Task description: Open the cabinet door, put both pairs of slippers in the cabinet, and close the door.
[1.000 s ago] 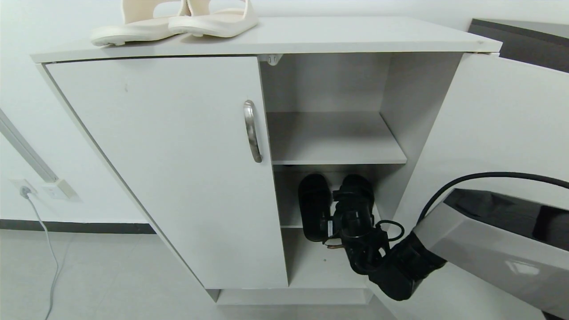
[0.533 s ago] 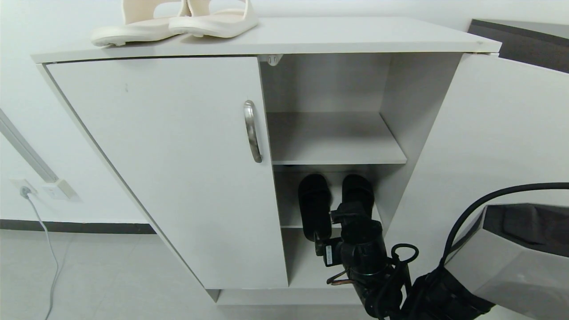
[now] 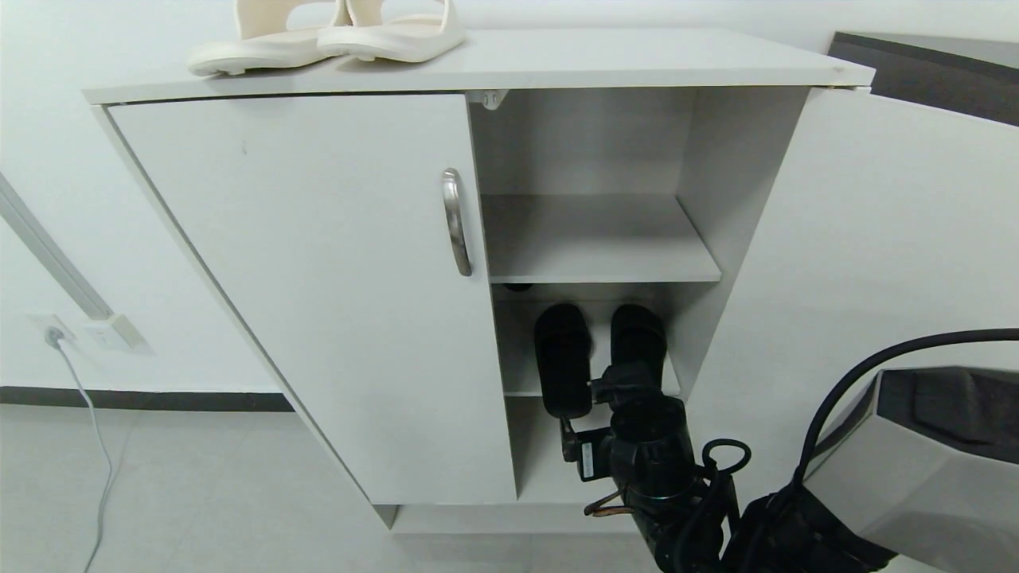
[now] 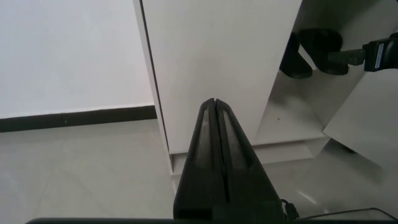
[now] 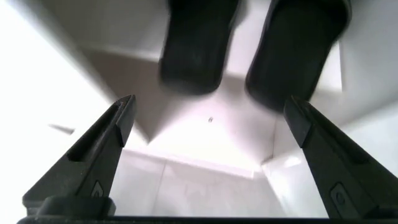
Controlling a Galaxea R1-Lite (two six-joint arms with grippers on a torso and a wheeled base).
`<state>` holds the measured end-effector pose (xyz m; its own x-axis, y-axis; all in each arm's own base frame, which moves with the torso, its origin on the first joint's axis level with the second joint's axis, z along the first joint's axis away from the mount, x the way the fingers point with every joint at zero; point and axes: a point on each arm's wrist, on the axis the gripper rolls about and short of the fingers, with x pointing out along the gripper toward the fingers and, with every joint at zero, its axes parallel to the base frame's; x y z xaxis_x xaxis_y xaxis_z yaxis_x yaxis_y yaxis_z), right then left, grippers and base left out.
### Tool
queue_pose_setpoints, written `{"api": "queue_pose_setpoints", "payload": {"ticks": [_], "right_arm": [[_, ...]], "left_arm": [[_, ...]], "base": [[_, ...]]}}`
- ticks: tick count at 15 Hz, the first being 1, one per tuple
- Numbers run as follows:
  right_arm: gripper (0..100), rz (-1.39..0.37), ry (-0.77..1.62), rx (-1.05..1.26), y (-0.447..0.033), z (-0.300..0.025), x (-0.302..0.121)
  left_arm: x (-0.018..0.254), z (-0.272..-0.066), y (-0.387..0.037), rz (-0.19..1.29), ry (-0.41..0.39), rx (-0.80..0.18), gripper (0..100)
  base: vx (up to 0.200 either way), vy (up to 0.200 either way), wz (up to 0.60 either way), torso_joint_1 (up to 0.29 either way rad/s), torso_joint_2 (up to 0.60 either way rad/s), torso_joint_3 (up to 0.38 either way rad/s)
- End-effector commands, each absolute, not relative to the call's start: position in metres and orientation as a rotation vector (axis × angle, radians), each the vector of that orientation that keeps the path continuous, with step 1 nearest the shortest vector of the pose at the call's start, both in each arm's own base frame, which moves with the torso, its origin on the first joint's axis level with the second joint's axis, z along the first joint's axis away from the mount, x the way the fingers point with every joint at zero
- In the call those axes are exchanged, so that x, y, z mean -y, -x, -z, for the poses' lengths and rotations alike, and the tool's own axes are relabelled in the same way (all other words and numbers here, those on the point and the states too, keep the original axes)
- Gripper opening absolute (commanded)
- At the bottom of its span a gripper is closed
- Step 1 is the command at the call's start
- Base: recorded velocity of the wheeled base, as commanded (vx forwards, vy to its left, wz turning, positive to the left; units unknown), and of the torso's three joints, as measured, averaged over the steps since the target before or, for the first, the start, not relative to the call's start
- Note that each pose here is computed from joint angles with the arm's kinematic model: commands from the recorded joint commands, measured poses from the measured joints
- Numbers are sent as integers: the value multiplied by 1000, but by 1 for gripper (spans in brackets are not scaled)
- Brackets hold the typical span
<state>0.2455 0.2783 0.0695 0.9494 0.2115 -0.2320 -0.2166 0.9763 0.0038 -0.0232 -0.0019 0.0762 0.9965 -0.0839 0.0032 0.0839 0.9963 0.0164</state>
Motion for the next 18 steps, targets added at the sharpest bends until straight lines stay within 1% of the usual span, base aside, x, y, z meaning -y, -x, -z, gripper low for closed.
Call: {"api": "queue_pose_setpoints", "payload": {"ticks": [1, 2, 13, 18], "right_arm": [[100, -217, 24, -235, -246, -69, -278], [100, -217, 24, -235, -246, -69, -278], [100, -215, 15, -224, -245, -75, -276], [100, -216, 25, -232, -243, -72, -274]], "left_arm": [[2, -76, 23, 83, -17, 2, 0], [2, -76, 23, 84, -17, 2, 0], [2, -76, 23, 81, -9, 3, 0], [2, -76, 23, 83, -11, 2, 0]], "base": [[-200, 0, 0, -7, 2, 7], [-200, 0, 0, 2, -2, -2], [0, 0, 0, 0, 0, 0], [0, 0, 0, 0, 0, 0]]}}
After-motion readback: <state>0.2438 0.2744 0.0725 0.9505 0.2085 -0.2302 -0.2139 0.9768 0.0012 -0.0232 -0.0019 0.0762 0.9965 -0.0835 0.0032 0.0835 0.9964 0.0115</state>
